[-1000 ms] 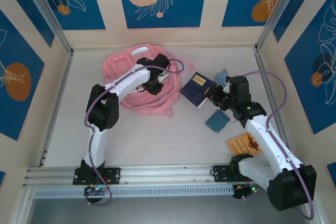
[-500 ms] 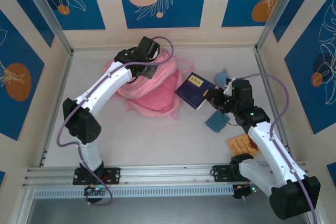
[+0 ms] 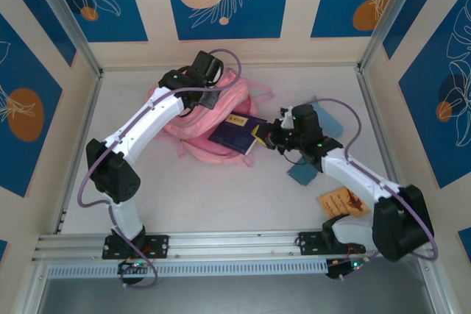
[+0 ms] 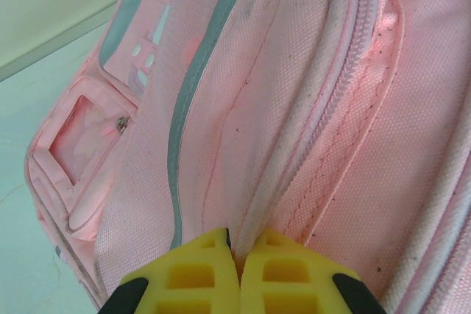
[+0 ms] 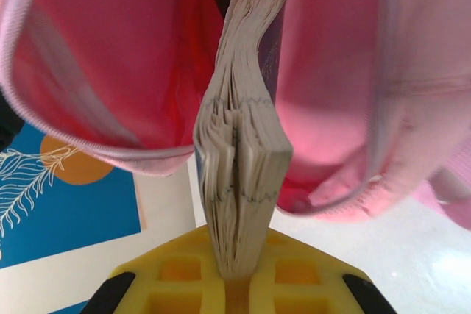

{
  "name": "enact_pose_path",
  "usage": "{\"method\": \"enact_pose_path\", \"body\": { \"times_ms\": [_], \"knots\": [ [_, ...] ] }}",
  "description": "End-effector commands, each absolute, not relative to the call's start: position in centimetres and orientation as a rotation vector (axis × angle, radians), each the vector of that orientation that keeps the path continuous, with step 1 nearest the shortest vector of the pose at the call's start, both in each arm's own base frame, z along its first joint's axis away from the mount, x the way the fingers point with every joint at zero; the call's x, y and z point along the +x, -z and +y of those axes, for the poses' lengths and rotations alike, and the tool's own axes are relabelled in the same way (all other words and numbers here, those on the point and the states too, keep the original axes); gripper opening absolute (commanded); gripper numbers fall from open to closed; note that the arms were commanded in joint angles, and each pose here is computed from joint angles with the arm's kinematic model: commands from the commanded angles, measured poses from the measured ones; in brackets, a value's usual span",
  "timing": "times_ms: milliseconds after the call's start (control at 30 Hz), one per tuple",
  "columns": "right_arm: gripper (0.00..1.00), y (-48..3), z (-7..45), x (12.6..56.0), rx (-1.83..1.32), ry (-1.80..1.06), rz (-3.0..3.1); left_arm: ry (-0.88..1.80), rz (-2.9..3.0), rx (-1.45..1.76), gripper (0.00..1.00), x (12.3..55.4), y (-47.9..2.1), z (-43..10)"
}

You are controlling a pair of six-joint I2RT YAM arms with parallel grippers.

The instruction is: Pack the student bag

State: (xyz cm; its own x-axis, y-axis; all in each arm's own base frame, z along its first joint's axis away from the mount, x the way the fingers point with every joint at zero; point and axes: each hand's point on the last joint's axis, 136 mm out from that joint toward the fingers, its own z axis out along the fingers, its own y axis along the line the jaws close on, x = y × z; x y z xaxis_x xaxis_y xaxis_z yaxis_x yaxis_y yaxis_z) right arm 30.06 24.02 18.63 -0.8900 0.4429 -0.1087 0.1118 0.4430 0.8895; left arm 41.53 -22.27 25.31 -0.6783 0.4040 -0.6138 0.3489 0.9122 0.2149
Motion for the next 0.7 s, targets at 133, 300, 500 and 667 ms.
{"method": "enact_pose_path", "body": {
  "times_ms": [133,300,500,667],
  "knots": [
    [0.03,-22.6,28.7,36.2,0.428,-1.552,2.118,-0.061,2.226,0.391,0.0,42.1,-30.8,-21.6],
    [0.03,-19.6,29.8,39.3,0.563,-1.478,2.151,-0.056,2.245,0.392,0.0,41.9,-30.3,-21.6],
    [0.04,-14.3,31.1,42.6,0.697,-1.301,2.194,0.005,2.252,0.336,0.0,41.8,-30.6,-21.3],
    [0.05,-12.5,33.9,44.5,0.724,-1.326,2.224,0.048,2.248,0.316,0.0,41.8,-31.1,-21.2]
  ]
}}
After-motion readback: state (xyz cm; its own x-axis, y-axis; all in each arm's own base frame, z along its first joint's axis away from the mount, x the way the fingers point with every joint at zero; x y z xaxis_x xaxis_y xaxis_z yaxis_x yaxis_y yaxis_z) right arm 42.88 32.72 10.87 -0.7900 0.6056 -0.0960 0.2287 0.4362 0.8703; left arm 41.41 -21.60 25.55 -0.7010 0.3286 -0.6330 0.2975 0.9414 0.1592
